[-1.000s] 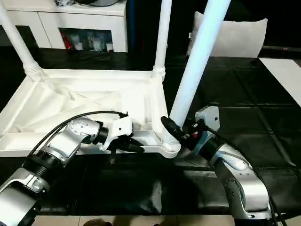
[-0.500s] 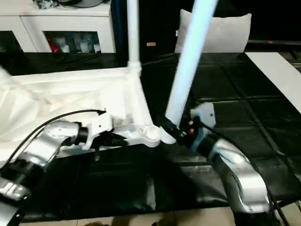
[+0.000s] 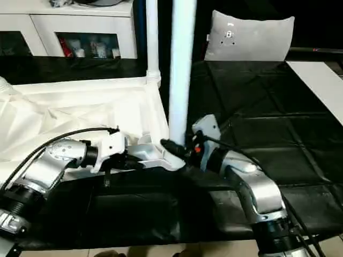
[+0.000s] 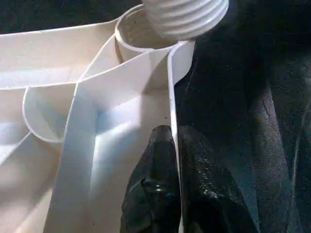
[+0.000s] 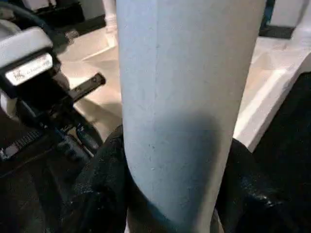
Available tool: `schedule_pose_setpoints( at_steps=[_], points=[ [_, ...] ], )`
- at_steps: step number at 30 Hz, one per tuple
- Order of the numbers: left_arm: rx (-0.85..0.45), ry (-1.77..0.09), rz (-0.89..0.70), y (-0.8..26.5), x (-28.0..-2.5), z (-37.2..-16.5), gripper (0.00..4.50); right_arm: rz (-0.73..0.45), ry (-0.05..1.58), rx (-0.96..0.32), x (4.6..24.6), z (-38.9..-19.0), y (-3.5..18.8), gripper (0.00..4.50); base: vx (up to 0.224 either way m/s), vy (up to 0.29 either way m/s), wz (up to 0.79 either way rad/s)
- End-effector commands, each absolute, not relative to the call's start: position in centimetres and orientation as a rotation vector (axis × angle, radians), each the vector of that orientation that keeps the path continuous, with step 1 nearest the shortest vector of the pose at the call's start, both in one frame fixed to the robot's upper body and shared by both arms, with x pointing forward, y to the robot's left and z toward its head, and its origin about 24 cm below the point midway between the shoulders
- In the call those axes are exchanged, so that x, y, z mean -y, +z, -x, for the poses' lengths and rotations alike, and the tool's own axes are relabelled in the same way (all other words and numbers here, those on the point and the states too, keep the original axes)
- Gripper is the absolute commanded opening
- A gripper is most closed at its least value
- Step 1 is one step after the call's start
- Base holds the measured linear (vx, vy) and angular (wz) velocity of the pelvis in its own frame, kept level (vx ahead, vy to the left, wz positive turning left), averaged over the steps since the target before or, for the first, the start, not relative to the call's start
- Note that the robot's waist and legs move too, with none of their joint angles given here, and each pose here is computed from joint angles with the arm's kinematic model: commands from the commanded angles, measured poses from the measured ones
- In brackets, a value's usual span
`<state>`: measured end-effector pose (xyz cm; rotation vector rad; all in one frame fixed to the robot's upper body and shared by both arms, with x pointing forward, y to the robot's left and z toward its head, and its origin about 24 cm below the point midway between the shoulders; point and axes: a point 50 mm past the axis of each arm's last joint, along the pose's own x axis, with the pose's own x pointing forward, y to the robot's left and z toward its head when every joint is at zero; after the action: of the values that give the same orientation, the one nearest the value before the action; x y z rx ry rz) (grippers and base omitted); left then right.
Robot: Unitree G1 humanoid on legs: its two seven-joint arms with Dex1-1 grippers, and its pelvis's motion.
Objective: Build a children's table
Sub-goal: Insert table leg to table base
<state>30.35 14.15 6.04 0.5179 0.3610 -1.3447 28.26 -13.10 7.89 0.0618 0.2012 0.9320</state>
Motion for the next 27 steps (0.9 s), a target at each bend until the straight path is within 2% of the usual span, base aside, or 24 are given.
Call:
schedule_pose_setpoints(
  at_steps=[1,7,16,27],
  points=[
    [-0.363,-1.394,-0.506,6.0,-13.8,-30.0,0.0,-0.043,0.929,-0.196,13.1,-28.7,7.9,1.89,0.0,0.0,0.0],
    [-0.358,-1.438,-0.528,6.2,-13.5,-29.8,0.0,-0.057,0.921,-0.195,13.0,-29.4,7.3,1.89,0.0,0.0,0.0],
    [-0.346,-1.407,-0.552,6.3,-13.5,-30.3,0.0,-0.134,0.934,-0.217,12.9,-29.2,6.2,1.88,0.0,0.0,0.0],
    [-0.312,-1.345,-0.533,6.6,-13.4,-31.1,0.0,-0.359,0.834,-0.186,14.4,-28.1,3.8,1.88,0.0,0.0,0.0]
  ],
)
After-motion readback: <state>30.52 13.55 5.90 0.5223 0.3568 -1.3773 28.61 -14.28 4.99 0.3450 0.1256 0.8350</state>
